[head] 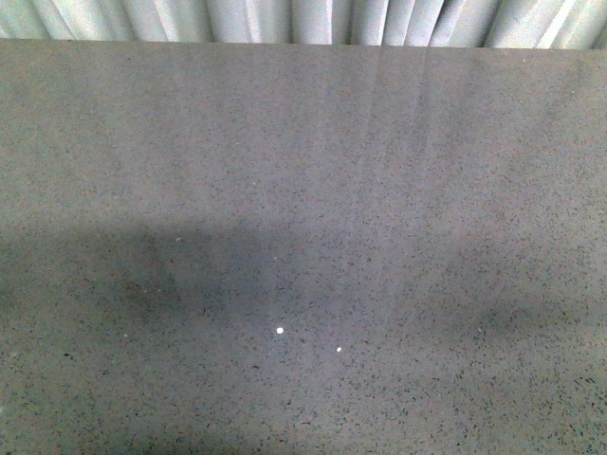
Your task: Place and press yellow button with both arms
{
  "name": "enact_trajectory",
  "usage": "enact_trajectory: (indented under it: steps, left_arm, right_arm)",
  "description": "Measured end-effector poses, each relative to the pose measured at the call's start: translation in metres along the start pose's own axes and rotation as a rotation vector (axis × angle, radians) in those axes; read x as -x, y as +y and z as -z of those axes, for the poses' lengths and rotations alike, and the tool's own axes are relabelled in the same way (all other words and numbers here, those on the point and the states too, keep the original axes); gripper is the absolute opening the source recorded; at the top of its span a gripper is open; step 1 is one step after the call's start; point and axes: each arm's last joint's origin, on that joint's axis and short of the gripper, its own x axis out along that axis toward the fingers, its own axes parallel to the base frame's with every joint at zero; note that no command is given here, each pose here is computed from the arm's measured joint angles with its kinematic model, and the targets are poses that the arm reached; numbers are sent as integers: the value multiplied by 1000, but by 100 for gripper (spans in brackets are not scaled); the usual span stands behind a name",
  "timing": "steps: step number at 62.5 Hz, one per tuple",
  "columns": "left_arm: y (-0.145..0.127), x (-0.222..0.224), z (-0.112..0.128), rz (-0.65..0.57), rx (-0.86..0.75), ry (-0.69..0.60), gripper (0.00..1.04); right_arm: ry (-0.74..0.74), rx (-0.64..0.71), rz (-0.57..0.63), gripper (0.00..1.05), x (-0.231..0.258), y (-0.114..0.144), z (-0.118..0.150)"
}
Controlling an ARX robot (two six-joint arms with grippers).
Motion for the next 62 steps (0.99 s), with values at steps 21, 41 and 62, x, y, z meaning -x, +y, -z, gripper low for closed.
enact_trajectory:
  steps: [21, 41, 62]
  left_arm:
    - [0, 0, 0, 0, 0, 0, 96]
    - [1, -10, -5, 100, 92, 389, 96]
    - [38, -63, 15, -63, 49, 478, 96]
  right_arm:
    - [0, 0, 0, 96, 0, 0, 0]
    - [0, 0, -1, 96, 0, 0, 0]
    - [0, 0, -1, 96, 0, 0, 0]
